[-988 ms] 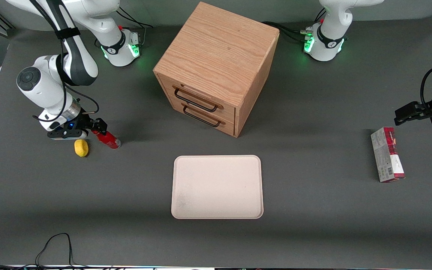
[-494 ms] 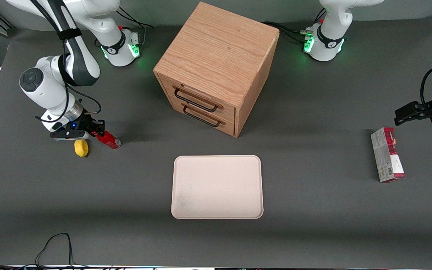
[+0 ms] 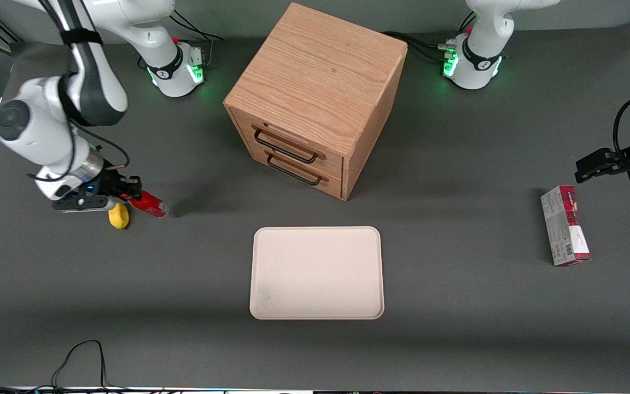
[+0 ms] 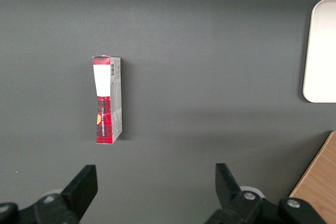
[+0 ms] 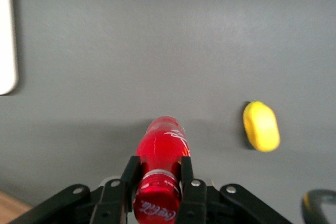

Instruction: Place coke bottle on tray

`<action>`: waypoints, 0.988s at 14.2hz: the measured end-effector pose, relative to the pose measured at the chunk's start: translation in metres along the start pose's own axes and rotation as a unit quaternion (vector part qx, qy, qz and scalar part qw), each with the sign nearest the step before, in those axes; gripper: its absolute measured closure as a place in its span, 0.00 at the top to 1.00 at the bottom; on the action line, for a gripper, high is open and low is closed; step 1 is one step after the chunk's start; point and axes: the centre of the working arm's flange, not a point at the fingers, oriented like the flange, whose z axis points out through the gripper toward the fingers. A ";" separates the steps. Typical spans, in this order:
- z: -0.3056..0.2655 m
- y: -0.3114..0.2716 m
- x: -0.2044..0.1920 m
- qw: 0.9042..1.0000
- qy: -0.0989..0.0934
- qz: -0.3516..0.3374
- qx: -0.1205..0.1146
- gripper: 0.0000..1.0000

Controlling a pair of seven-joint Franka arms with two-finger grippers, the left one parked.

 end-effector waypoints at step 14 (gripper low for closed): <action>-0.138 -0.234 0.125 0.996 0.026 0.079 0.036 0.35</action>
